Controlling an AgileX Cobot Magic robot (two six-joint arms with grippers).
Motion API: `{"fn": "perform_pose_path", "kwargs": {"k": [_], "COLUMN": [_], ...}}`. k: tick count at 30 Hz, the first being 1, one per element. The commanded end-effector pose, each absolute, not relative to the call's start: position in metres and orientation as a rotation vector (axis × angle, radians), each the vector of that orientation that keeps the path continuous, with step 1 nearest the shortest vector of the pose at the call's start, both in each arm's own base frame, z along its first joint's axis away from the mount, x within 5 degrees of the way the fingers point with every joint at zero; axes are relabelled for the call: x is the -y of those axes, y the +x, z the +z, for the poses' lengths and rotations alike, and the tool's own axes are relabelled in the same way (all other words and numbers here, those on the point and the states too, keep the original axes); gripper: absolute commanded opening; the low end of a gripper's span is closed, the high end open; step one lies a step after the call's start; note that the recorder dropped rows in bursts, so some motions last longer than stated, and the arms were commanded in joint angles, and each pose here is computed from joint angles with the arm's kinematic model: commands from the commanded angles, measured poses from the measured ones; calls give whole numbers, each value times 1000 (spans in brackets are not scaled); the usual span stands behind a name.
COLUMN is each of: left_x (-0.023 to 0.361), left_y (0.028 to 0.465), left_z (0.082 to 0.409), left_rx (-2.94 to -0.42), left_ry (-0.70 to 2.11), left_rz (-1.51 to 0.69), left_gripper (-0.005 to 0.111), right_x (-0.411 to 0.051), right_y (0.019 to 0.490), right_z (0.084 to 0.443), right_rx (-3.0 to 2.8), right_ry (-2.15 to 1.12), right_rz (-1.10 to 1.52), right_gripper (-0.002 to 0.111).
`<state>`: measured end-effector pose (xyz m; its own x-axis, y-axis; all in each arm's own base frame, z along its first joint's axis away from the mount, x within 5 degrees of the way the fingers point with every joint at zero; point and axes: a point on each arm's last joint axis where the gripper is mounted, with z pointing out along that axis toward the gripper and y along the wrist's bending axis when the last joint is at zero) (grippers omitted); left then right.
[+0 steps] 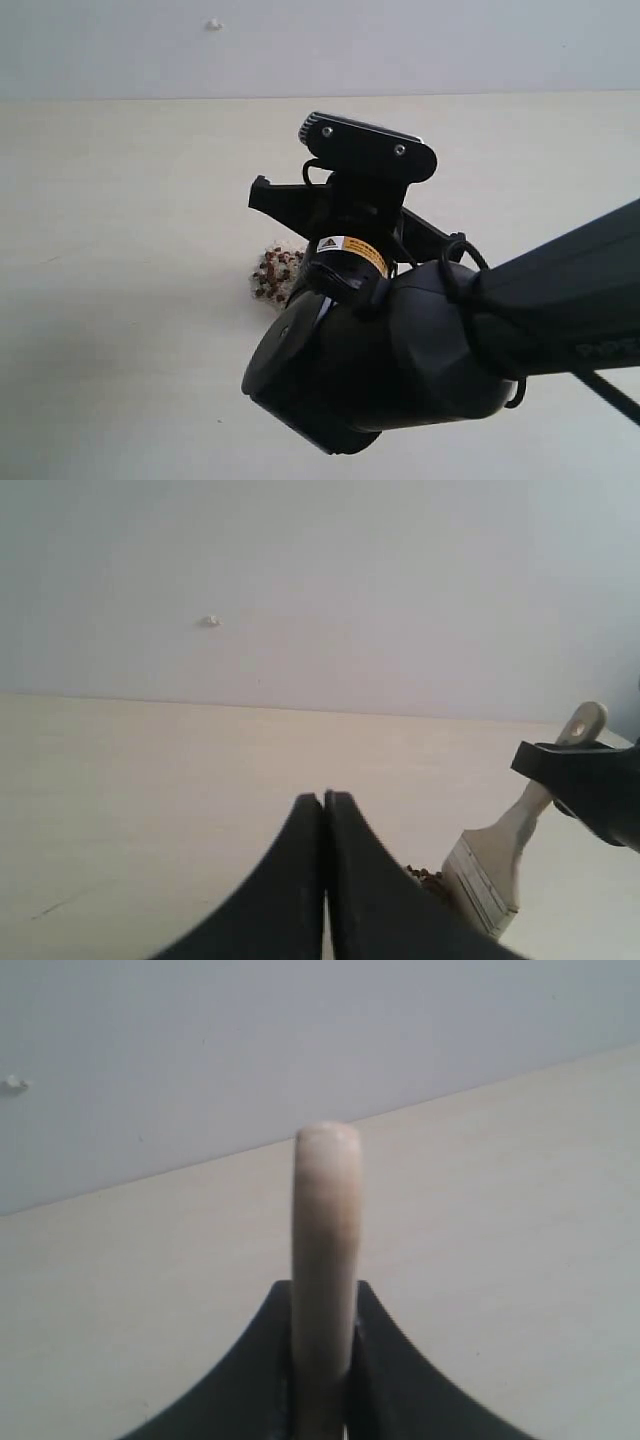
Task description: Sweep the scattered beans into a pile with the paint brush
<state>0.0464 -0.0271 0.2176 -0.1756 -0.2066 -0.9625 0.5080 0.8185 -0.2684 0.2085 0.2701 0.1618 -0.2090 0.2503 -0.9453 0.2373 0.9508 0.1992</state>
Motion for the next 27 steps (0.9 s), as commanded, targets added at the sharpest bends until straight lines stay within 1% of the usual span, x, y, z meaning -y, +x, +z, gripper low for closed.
{"fn": "perform_pose_path", "kwargs": {"k": [1,11,27], "left_x": [27,27,27], "left_y": [46,46,46], "left_z": [216,216,216], "left_rx": [-1630,-1630,-1630], "left_ry": [238,238,238], "left_rz": [-644,-644,-644], "left_gripper": [0,0,0], "right_x": [-271,-270,-261], "right_y": [210,210,206], "right_z": [161,165,215], "right_rx": [-1801,-1802,-1778], "right_ry": [397,381,264], "right_rz": [44,36,13], "right_gripper": [0,0,0]}}
